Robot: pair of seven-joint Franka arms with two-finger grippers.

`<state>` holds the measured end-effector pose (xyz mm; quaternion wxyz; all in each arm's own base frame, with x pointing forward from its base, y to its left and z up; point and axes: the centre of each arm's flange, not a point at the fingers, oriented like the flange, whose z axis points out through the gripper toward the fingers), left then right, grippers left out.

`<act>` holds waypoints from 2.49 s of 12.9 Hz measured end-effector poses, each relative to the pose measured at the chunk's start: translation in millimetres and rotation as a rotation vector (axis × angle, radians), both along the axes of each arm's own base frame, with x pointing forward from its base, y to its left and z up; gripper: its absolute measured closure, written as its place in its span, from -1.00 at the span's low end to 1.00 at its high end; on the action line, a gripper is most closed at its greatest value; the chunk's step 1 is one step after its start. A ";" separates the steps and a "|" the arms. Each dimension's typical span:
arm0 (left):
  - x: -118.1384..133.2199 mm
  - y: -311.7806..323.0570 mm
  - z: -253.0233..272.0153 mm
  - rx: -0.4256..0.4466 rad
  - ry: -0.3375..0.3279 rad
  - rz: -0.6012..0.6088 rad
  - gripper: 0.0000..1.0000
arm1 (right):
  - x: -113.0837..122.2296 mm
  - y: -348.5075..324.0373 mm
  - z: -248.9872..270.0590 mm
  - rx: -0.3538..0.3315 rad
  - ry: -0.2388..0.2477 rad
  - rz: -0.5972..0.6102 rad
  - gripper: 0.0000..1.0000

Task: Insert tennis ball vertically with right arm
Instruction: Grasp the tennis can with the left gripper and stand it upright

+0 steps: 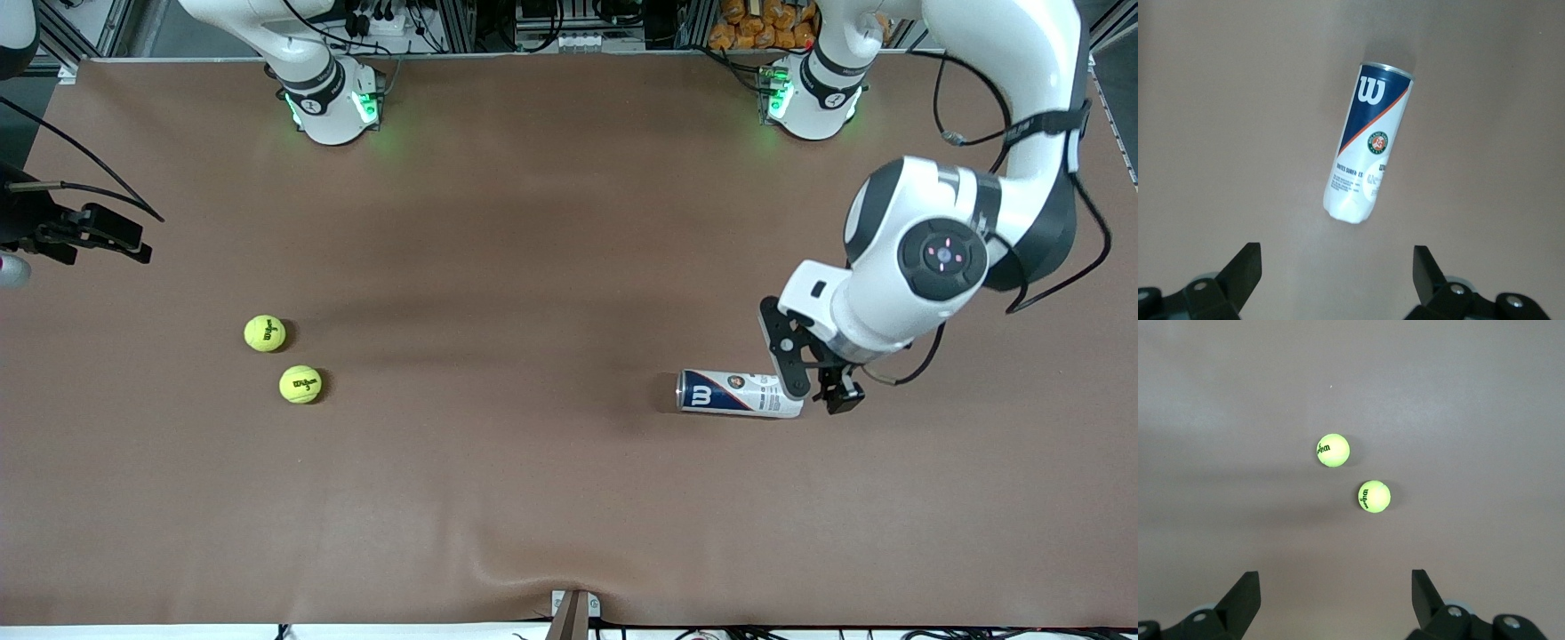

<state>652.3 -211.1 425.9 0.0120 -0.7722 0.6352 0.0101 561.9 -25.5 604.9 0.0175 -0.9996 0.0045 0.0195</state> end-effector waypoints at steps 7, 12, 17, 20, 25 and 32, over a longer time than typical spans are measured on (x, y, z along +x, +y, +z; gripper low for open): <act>13.6 -3.8 -56.4 -0.031 0.002 0.002 -1.00 | -0.1 -2.9 0.0 0.000 0.000 -0.005 -1.00; 19.4 -5.8 -99.4 -0.036 0.015 0.005 -1.00 | -0.3 -5.7 0.0 0.000 0.000 -0.010 -1.00; 15.4 -27.7 -142.8 -0.080 0.049 0.006 -1.00 | -0.2 -7.0 0.0 0.000 -0.001 -0.013 -1.00; 8.6 -49.9 -164.1 -0.084 0.053 -0.023 -1.00 | -0.2 -11.5 0.3 0.000 -0.004 -0.021 -1.00; 0.4 -68.8 -186.3 -0.097 0.024 -0.051 -1.00 | 0.0 -19.6 -0.4 -0.001 -0.005 -0.035 -1.00; -14.5 -68.7 -214.0 -0.099 0.013 -0.059 -1.00 | 2.0 -24.6 -5.4 -0.001 0.004 -0.044 -1.00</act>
